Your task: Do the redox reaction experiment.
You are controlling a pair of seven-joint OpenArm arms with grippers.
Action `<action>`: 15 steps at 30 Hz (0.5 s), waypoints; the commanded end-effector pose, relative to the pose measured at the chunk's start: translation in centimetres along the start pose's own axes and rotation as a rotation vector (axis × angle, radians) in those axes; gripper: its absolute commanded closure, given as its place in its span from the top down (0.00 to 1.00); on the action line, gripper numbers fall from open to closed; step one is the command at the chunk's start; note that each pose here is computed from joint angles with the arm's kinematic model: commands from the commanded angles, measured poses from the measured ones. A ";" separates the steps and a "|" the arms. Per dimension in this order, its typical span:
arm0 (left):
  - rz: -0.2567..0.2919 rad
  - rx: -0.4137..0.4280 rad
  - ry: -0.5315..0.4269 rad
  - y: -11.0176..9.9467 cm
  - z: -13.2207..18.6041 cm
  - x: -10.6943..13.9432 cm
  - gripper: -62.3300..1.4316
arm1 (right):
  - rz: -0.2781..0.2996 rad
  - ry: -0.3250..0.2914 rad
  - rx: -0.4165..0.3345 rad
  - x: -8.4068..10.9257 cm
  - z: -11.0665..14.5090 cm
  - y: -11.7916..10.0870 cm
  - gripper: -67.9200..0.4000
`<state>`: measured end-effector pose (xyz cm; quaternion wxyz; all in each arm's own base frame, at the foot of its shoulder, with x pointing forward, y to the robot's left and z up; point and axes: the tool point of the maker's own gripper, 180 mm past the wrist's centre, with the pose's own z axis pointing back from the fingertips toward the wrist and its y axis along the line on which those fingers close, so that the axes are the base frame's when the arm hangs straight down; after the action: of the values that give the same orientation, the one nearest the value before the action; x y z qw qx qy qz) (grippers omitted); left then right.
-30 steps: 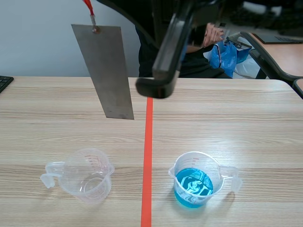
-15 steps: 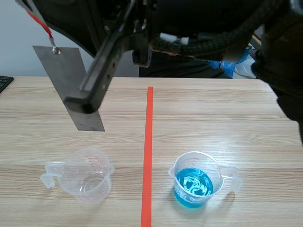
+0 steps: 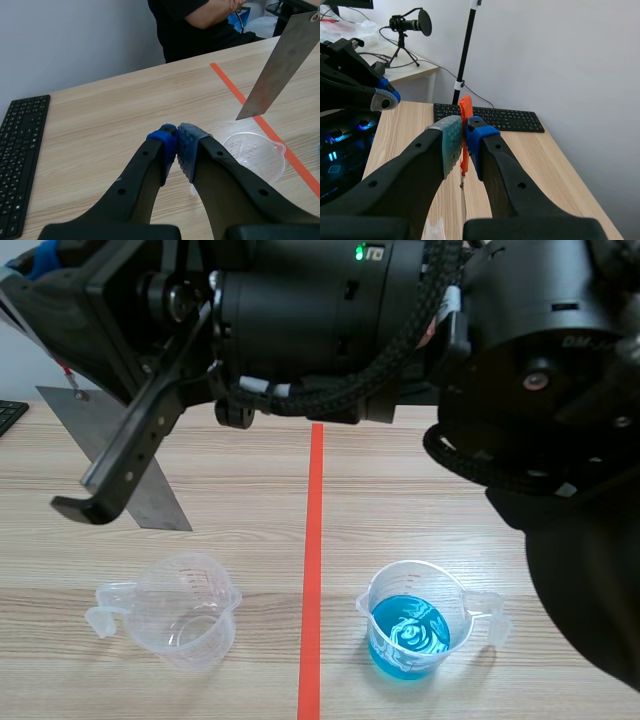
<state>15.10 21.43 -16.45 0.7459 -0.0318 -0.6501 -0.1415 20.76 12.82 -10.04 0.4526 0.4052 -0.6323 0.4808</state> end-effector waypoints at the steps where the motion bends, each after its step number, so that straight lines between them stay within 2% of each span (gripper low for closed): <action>1: 0.005 0.006 -0.033 0.1 0.0 0.7 0.09 | 0.012 -0.038 0.003 1.0 -0.4 -0.1 0.03; 15: 0.005 0.006 -0.033 0.1 0.0 0.7 0.09 | -0.018 0.019 0.004 -1.8 -1.8 0.8 0.03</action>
<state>15.10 21.43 -16.46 0.7460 -0.0319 -0.6499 -0.1415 20.73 14.90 -12.80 0.4752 0.4009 -0.6122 0.4886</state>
